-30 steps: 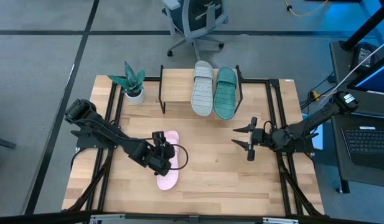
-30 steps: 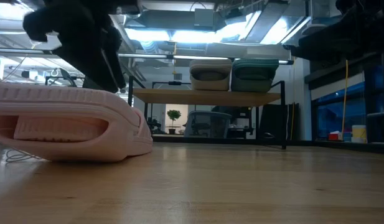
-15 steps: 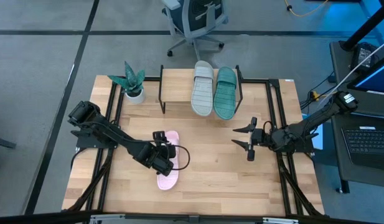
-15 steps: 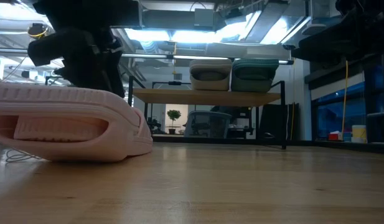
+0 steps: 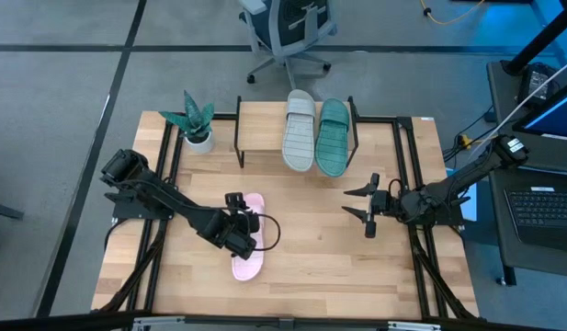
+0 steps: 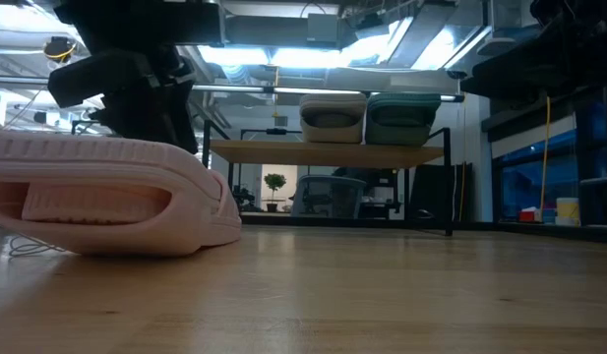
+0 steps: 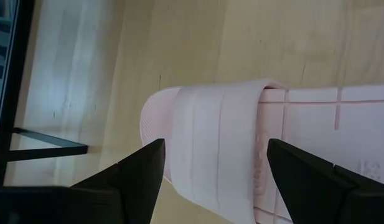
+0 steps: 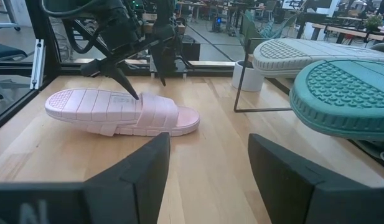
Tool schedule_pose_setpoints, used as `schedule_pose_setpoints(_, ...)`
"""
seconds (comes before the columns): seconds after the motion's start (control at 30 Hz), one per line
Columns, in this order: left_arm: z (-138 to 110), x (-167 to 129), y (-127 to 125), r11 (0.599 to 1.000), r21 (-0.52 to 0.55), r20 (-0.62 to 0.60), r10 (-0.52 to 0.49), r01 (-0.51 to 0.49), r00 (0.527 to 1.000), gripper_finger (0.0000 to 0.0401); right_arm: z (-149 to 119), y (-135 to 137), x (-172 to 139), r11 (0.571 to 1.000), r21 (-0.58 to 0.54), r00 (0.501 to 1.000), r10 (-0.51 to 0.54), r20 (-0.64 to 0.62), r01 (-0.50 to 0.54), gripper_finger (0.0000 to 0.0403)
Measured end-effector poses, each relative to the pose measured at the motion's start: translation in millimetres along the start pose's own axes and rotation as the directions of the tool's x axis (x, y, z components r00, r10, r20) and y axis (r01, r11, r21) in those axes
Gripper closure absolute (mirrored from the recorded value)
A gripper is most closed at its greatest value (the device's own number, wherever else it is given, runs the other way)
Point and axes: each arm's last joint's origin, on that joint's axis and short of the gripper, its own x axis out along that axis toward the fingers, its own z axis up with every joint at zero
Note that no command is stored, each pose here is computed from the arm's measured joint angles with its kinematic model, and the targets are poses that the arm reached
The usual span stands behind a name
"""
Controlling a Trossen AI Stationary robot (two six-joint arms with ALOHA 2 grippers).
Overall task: Pick and place slides into the shelf
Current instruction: Put the pair of pink slides on the shelf
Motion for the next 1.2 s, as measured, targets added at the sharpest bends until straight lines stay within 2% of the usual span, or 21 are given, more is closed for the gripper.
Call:
schedule_pose_setpoints(0.23,-1.8,11.8,-5.9,0.998,0.054,-0.026,0.043,-0.042,0.999,0.0127,0.0,0.0,0.0,1.000,0.000,1.000,0.000,0.000,0.000,0.0185)
schedule_pose_setpoints(0.4,-1.9,13.1,-4.5,0.995,0.055,-0.011,0.088,-0.088,0.996,0.0127,-0.2,0.0,0.0,1.000,0.002,1.000,0.000,-0.001,0.000,0.0185)
schedule_pose_setpoints(0.7,-2.5,14.5,-1.8,0.992,0.059,-0.020,0.111,-0.110,0.994,0.0127,-0.7,0.0,0.0,1.000,-0.001,1.000,0.000,-0.006,0.000,0.0185)
schedule_pose_setpoints(0.9,-1.5,18.5,1.6,0.995,0.025,-0.047,0.100,-0.099,0.994,0.0127,-1.2,0.2,0.3,1.000,-0.003,1.000,0.000,-0.009,0.000,0.0185)
schedule_pose_setpoints(1.2,-5.9,35.2,-10.1,0.982,0.079,-0.061,0.175,-0.170,0.983,0.0127,-1.1,0.2,0.3,1.000,-0.003,1.000,0.000,-0.009,0.000,0.0185)
